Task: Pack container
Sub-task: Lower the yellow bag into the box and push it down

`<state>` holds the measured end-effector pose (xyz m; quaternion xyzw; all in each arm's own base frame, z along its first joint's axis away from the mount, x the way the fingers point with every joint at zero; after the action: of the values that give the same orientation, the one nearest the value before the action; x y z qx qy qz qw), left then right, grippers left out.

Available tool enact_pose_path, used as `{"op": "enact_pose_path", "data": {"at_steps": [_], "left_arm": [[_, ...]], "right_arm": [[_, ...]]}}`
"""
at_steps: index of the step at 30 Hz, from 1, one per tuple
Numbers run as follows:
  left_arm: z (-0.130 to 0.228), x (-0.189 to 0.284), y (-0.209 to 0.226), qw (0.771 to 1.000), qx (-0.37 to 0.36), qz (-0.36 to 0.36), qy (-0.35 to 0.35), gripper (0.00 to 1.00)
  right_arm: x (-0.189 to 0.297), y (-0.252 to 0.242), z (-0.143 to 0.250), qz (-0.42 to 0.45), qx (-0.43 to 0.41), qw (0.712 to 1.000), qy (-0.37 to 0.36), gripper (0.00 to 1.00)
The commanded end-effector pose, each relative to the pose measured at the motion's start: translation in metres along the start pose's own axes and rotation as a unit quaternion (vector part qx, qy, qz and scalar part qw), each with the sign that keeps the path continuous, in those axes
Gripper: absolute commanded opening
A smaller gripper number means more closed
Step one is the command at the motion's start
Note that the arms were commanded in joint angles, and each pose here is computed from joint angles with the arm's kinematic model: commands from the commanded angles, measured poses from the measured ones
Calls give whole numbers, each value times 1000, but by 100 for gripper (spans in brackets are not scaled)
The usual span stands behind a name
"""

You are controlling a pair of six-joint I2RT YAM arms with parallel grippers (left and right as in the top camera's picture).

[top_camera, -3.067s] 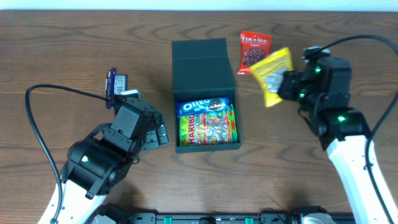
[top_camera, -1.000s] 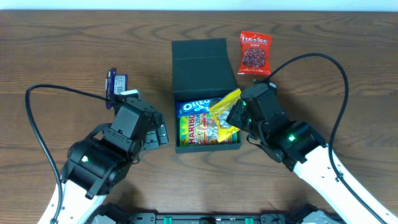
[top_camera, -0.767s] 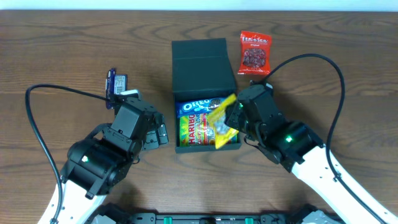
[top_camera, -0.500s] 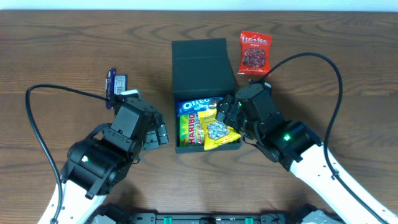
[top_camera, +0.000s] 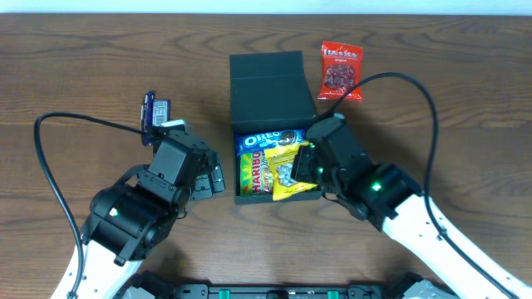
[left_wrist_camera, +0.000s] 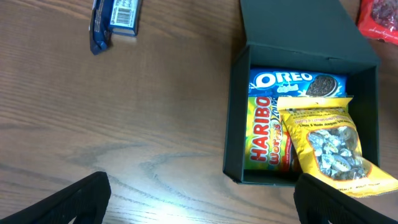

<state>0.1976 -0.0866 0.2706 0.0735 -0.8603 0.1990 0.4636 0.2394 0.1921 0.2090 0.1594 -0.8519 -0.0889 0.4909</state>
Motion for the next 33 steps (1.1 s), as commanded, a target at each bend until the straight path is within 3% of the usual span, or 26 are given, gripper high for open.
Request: {"op": "enact_pose_path", "data": {"at_steps": [1,13,33], "left_arm": [[-3,5,-3,1000,7,6,-5,95],[-3,5,-3,1000,7,6,-5,95],[-3,5,-3,1000,7,6,-5,95]], "right_arm": [[-20,-2,13,19,33,998,44,1],[-47,-10,42,32,58,987,148,1],[-84,-27,65,78,69,969,223,1]]}}
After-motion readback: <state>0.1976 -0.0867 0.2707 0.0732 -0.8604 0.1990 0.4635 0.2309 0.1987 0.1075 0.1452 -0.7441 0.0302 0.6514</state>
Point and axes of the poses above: each gripper's point midway between its finger pads, its own x axis back along the fingers, its own y axis along the line the jaws close on, z = x × y, the point moved 6 cm from there along x, back along the fingers, and after that the axes turned 13 degrees about x, right-handed, at the moved point
